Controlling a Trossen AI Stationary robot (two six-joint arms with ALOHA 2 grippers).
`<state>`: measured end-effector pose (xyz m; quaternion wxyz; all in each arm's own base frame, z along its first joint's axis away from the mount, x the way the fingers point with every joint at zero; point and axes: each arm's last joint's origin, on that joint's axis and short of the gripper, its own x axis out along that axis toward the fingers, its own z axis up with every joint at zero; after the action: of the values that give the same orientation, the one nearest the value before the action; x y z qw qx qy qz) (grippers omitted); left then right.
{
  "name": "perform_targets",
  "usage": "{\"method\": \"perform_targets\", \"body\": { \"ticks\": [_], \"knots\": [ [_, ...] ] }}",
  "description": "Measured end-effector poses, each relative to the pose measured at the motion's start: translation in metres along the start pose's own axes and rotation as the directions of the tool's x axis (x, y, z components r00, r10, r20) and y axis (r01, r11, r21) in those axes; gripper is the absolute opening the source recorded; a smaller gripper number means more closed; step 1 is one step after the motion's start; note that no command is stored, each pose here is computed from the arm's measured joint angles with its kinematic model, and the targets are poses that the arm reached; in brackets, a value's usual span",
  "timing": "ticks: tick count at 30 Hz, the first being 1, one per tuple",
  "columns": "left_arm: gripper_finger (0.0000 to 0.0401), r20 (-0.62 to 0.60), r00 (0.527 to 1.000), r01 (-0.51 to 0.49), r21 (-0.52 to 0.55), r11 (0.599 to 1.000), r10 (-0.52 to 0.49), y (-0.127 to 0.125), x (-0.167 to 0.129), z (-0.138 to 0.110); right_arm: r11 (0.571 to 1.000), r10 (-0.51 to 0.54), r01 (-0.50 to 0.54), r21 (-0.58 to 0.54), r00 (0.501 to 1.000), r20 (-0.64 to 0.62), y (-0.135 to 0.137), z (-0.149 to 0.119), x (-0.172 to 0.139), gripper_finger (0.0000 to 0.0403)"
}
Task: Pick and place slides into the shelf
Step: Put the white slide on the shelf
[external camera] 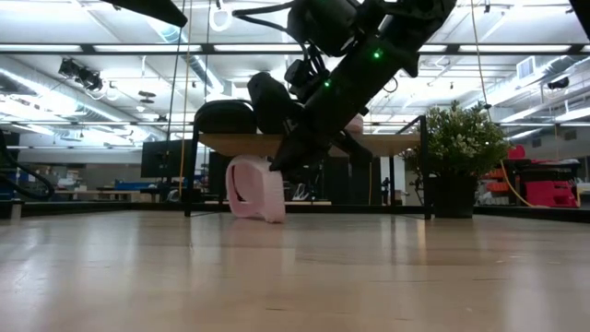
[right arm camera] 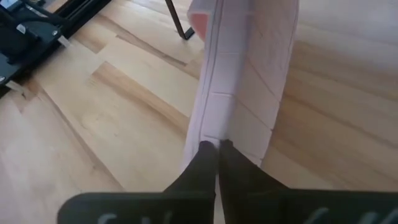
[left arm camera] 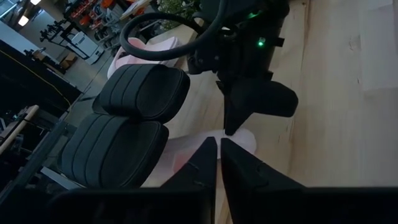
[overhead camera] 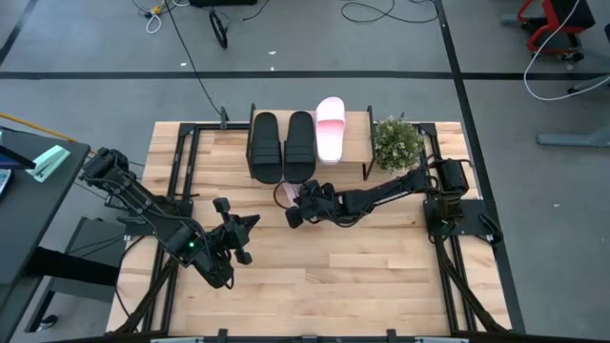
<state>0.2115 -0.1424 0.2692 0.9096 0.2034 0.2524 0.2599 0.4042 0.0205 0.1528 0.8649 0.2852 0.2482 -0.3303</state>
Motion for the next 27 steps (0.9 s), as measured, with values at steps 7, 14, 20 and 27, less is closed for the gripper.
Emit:
{"method": "perform_targets", "body": {
  "ticks": [7, 14, 20, 27],
  "knots": [
    [0.0027, -0.001, 1.000, 0.000, 0.002, 1.000, 0.000, 0.000, 0.000, 0.000, 1.000, 0.009, -0.009, -0.029, 1.000, -0.014, 0.008, -0.006, -0.011, 0.0001],
    [0.0018, -0.003, 1.000, -0.001, 0.006, 1.000, 0.001, 0.000, 0.000, 0.000, 0.997, 0.066, -0.067, -0.042, 0.997, -0.032, 0.026, -0.009, -0.036, 0.0001],
    [0.0028, -0.002, 1.000, -0.001, 0.005, 1.000, 0.001, 0.000, 0.000, 0.000, 0.994, 0.083, -0.087, -0.058, 0.994, -0.074, 0.035, -0.018, -0.071, 0.0001],
    [0.0030, -0.002, 1.000, 0.000, 0.004, 1.000, 0.000, 0.000, 0.000, 0.000, 0.994, 0.037, -0.049, -0.093, 0.991, -0.129, 0.035, -0.030, -0.091, 0.0002]
  ]
}}
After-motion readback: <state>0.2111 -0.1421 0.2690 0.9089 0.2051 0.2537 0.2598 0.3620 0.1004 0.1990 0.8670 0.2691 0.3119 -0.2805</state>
